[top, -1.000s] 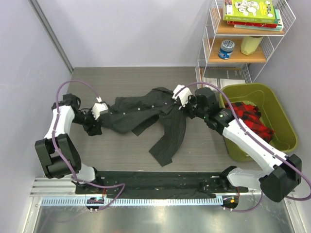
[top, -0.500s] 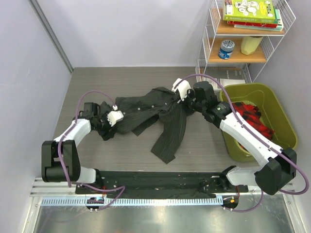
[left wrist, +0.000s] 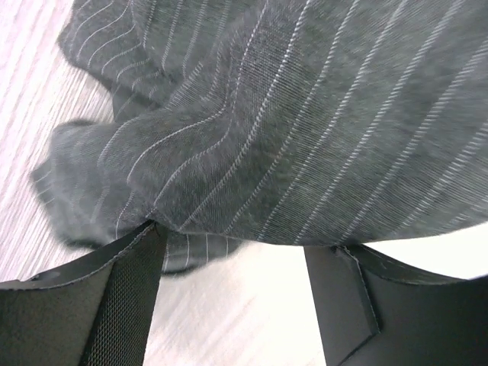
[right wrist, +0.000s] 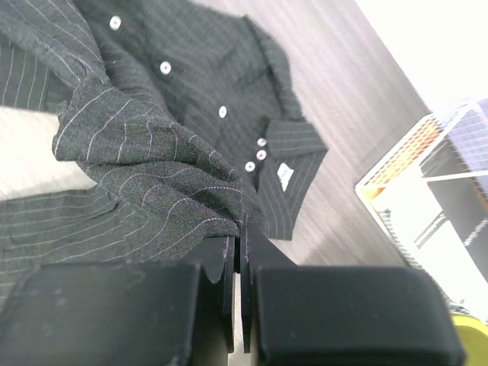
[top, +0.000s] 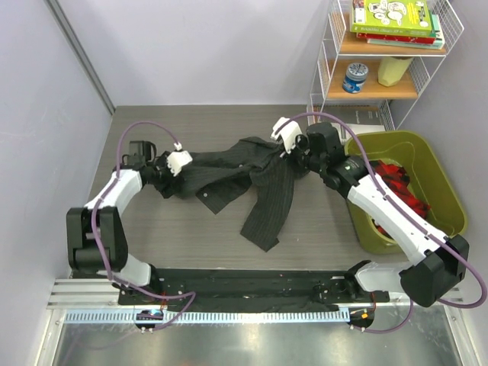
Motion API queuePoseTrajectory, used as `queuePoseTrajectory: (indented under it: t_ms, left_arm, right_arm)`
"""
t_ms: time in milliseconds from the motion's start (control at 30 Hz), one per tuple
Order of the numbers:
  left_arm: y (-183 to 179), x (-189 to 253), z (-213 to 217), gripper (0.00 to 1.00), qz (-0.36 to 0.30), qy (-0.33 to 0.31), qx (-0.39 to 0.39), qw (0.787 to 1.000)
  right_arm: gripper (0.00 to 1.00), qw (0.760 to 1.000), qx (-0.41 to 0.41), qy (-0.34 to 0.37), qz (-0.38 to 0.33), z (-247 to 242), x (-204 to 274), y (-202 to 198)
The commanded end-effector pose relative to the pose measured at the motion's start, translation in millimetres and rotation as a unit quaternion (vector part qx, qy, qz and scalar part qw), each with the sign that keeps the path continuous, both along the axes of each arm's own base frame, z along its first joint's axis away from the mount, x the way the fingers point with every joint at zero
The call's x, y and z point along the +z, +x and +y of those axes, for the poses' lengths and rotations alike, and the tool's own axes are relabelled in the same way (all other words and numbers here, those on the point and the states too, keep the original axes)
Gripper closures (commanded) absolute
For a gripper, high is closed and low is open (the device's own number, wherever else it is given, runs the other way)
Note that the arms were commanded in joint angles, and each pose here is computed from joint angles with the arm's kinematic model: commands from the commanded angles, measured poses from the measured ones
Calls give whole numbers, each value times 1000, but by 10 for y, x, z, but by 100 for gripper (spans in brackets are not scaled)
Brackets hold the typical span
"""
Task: Fold and stack the long sleeve shirts
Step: Flatten the shirt out
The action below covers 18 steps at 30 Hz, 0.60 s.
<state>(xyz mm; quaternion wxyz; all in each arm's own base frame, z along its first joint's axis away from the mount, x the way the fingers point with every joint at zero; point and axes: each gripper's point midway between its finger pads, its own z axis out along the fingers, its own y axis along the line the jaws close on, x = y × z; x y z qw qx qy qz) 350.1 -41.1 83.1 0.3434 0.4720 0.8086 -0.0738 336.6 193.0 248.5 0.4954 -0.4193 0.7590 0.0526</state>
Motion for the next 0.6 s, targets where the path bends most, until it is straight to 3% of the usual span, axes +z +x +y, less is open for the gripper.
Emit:
queuePoseTrajectory:
  t_ms: [0,67,267,367,400,567]
  left_arm:
    - [321,-155,-99,28,10,-26,17,999]
    - [552,-73,-112,29,-9,-42,36,998]
    - [1036,20,-35,37,12,-90,144,985]
    - [842,169,-14,36,16,-124,132,983]
    - [761,336,-13,37,-1,-122,125,985]
    - [197,313,-42,41,20,-86,78,993]
  right_arm:
    - [99,998,-8,18,-59,-23,465,139]
    - [99,998,-9,13,-61,-19,467,188]
    - [99,997,-20,16,-69,49,482,458]
    - [99,997,-28,29,-68,108,542,564]
    - [99,997,-28,31,-67,118,541,582]
    - [99,996,-32,36,-71,165,564,682]
